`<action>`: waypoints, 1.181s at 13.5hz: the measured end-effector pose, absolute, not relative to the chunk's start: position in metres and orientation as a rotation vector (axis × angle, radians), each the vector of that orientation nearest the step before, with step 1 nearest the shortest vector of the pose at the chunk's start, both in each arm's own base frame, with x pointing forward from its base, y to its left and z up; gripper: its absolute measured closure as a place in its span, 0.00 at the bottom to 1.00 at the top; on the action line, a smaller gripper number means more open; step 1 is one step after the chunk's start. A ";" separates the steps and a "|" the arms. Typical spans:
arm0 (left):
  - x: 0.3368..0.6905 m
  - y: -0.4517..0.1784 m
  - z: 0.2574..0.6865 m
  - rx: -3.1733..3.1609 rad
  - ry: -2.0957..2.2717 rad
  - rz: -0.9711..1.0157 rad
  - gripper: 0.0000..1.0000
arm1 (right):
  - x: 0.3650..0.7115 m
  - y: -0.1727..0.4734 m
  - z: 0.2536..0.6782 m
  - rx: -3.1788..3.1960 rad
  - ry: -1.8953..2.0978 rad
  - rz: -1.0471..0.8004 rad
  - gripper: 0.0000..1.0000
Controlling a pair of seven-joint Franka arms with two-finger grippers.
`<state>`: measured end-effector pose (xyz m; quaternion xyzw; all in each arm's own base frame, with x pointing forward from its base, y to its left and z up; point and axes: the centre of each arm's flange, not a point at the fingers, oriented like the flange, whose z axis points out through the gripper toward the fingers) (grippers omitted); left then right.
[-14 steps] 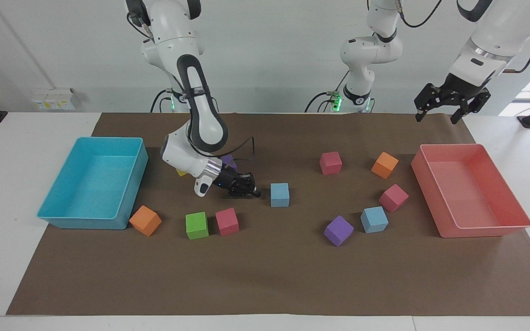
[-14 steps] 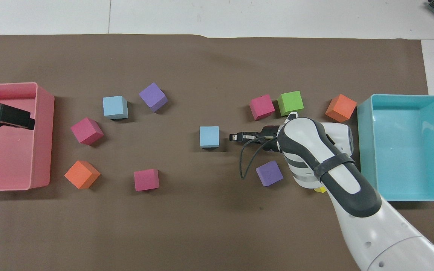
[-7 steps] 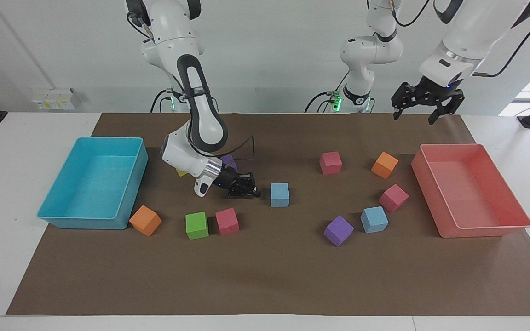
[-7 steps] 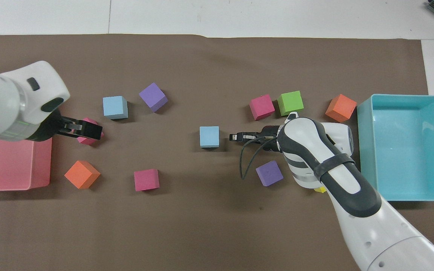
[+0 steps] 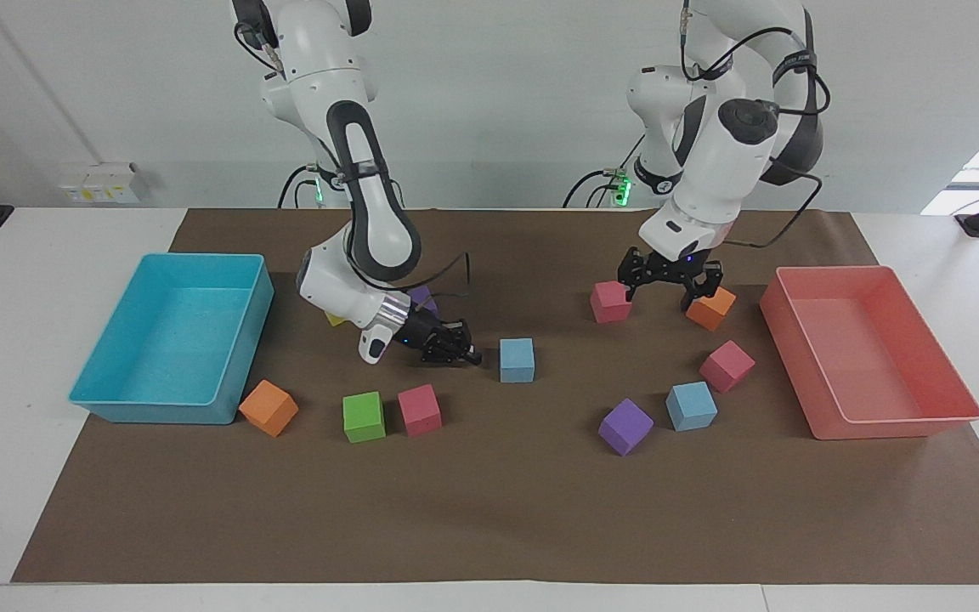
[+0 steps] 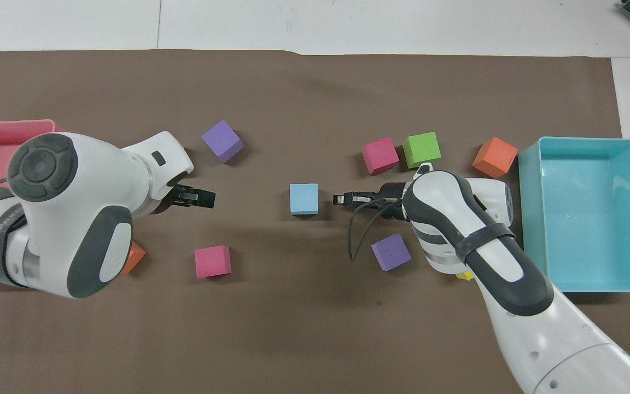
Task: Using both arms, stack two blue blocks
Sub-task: 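Reach the left gripper to the light-blue cube near the pink bin, then close the left gripper on the light-blue cube and lift it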
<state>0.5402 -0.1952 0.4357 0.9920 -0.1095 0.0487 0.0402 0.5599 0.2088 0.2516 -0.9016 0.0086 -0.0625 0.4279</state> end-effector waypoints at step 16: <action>0.637 -0.131 0.359 3.079 -0.230 0.373 0.00 | 0.560 0.209 0.252 -2.252 0.022 -0.157 0.99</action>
